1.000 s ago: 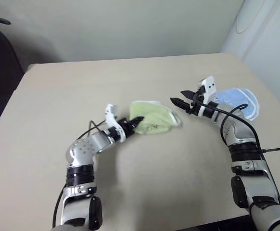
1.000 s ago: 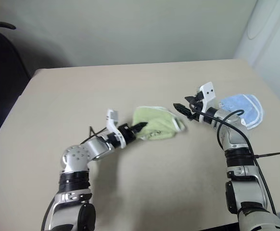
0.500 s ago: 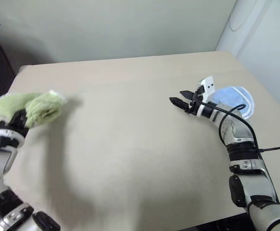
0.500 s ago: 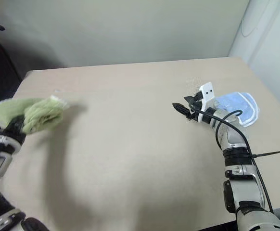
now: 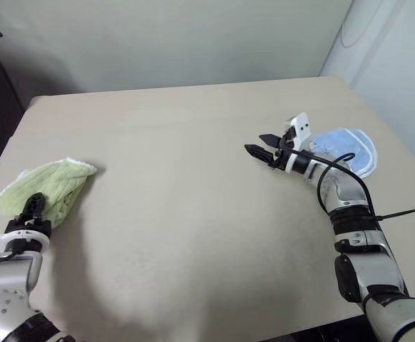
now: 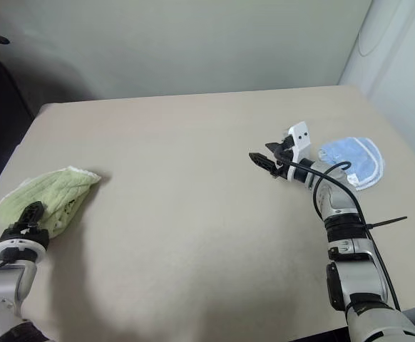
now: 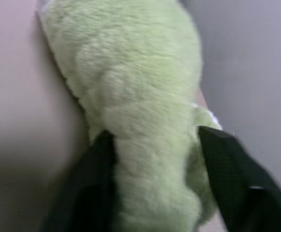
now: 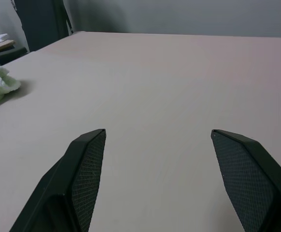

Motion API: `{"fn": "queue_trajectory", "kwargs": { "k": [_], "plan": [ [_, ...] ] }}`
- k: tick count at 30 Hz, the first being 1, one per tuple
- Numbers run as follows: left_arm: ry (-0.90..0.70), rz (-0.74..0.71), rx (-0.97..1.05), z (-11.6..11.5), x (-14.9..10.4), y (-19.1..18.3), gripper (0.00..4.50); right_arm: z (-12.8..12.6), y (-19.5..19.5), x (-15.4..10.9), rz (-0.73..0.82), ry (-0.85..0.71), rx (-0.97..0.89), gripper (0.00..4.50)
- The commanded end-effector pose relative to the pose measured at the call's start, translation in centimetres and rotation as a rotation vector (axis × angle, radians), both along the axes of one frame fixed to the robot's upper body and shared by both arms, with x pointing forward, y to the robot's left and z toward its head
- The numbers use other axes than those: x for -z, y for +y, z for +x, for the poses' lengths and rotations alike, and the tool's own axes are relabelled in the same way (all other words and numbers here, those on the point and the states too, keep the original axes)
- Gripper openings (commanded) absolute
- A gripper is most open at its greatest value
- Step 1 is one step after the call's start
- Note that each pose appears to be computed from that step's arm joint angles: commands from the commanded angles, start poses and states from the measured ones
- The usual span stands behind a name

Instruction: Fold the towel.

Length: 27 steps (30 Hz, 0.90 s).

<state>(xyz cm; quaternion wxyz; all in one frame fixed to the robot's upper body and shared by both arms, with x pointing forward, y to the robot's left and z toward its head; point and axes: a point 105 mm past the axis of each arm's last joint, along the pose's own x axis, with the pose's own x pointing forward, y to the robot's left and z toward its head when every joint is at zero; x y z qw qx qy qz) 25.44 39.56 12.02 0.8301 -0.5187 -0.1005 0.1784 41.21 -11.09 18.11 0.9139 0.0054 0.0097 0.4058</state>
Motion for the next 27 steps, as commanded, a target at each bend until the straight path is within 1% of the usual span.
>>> {"fn": "queue_trajectory", "kwargs": {
  "k": [1, 2, 5, 7, 8, 9, 10, 11, 13, 14, 15, 17, 19, 20, 22, 23, 25, 27],
  "plan": [
    [-0.007, 0.044, -0.036, -1.5, -1.1, 1.0, 4.17, -0.2, 0.2, -1.2, 0.013, -0.051, -0.017, 3.68],
    [0.012, 0.035, -0.050, -2.1, -0.7, 1.3, 4.48, -0.2, 0.2, -1.2, 0.014, -0.052, -0.017, 3.68],
    [0.068, 0.020, -0.092, -3.7, 0.2, 2.3, 4.48, -0.2, 0.2, -1.1, 0.016, -0.052, -0.016, 3.68],
    [0.131, 0.061, -0.102, -5.4, 1.0, 2.6, 4.48, -0.3, 0.1, -0.8, 0.005, -0.052, -0.015, 3.68],
    [0.137, 0.080, -0.110, -6.3, 1.0, 2.9, 4.48, -0.3, 0.0, -0.7, 0.004, -0.050, -0.014, 3.68],
    [0.122, 0.112, -0.130, -7.2, 0.4, 3.3, 4.48, -0.3, -0.1, -0.6, 0.004, -0.048, -0.012, 3.68],
    [0.074, 0.146, -0.161, -8.0, -0.7, 3.9, 4.48, -0.3, -0.2, -0.6, 0.006, -0.047, -0.008, 3.68],
    [0.010, 0.189, -0.195, -8.9, -2.4, 4.5, 4.48, -0.2, -0.5, -0.7, 0.008, -0.045, -0.002, 3.68],
    [-0.079, 0.326, -0.193, -9.5, -5.9, 4.4, 4.48, -0.1, -1.0, -0.9, 0.015, -0.047, 0.010, 3.68],
    [-0.115, 0.428, -0.140, -9.1, -8.1, 3.4, 4.48, 0.0, -1.4, -1.1, 0.033, -0.039, 0.016, 3.68],
    [-0.134, 0.494, -0.100, -8.8, -9.3, 2.7, 4.48, 0.0, -1.5, -1.3, 0.046, -0.034, 0.019, 3.68],
    [-0.137, 0.724, 0.053, -6.4, -12.3, -0.9, 4.48, -0.1, -2.4, -1.3, 0.050, -0.023, 0.017, 3.68],
    [-0.160, 0.847, 0.197, -4.1, -13.5, -4.3, 4.48, -0.3, -3.1, -1.0, 0.033, -0.011, 0.017, 3.68],
    [-0.168, 0.896, 0.286, -2.8, -13.6, -6.3, 4.48, -0.3, -3.5, -0.8, 0.013, -0.010, 0.022, 3.68],
    [-0.130, 1.035, 0.496, -0.3, -12.6, -10.9, 4.48, -0.3, -4.5, -0.7, -0.026, -0.019, 0.036, 3.68],
    [-0.112, 1.091, 0.569, 0.4, -11.8, -12.3, 4.48, -0.2, -4.7, -0.7, -0.034, -0.022, 0.042, 3.68],
    [-0.099, 1.134, 0.705, 1.6, -9.8, -15.1, 4.48, -0.1, -5.6, -0.2, -0.078, -0.028, 0.073, 3.68],
    [-0.083, 1.158, 0.815, 2.5, -7.7, -17.7, 4.48, -0.1, -6.5, 0.7, -0.156, -0.037, 0.100, 3.68]
  ]
}}
